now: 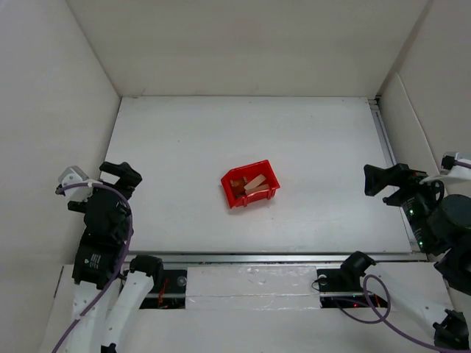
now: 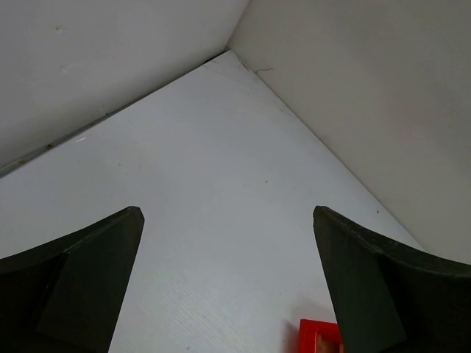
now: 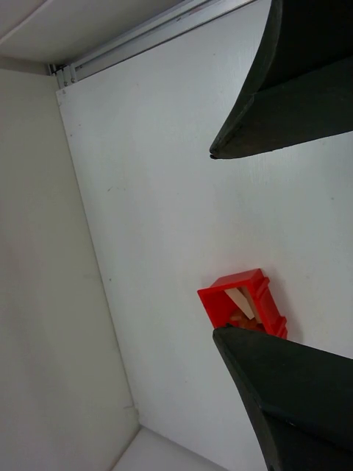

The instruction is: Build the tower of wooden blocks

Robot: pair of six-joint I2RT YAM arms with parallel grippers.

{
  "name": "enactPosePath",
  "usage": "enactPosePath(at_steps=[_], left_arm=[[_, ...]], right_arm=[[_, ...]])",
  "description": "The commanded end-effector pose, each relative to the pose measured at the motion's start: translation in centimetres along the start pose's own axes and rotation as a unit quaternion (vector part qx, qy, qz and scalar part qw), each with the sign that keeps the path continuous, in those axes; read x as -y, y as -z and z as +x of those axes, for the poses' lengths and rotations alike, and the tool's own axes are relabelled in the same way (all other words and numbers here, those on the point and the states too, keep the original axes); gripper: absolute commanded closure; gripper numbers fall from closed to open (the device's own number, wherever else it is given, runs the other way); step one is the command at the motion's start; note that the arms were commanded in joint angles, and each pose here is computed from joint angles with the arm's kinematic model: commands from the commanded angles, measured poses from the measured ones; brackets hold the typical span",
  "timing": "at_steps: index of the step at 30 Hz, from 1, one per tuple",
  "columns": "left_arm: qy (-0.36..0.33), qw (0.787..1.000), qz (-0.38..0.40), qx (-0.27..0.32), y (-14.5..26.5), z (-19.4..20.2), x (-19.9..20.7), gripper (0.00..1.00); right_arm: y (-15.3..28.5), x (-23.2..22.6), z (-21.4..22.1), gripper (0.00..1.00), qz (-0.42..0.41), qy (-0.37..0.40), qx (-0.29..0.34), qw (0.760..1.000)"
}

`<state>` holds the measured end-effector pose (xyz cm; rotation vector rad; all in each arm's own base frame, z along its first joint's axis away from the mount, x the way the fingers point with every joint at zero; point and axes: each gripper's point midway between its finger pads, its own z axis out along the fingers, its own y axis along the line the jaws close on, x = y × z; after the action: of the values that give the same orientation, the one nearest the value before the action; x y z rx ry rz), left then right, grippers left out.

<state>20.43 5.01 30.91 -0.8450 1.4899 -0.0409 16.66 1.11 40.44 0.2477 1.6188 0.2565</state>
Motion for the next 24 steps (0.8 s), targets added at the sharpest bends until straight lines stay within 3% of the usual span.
enactPosePath(at_steps=[1,11,15,19,24], left_arm=[[-0.006,1.0,0.007,-0.001,-0.5,0.2,0.6,0.01],[-0.01,1.0,0.018,-0.002,-0.6,0.5,0.9,0.01],[-0.016,0.999,0.03,-0.009,-0.7,0.8,1.4,0.01],[-0.029,0.998,0.051,-0.022,-0.8,1.6,2.1,0.01],[-0.055,0.992,0.102,-0.053,-0.9,3.2,3.9,0.01]], right_arm=[[-0.1,-0.2,-0.7,0.0,0.002,0.006,0.001,1.0],[-1.5,-2.1,0.7,0.0,-0.027,0.013,-0.019,0.999],[-4.9,-6.8,5.6,0.0,-0.087,0.031,-0.095,0.991],[-9.8,-10.8,13.8,0.0,-0.117,0.041,-0.188,0.974],[-14.1,-13.6,20.7,0.01,-0.117,0.06,-0.241,0.962]])
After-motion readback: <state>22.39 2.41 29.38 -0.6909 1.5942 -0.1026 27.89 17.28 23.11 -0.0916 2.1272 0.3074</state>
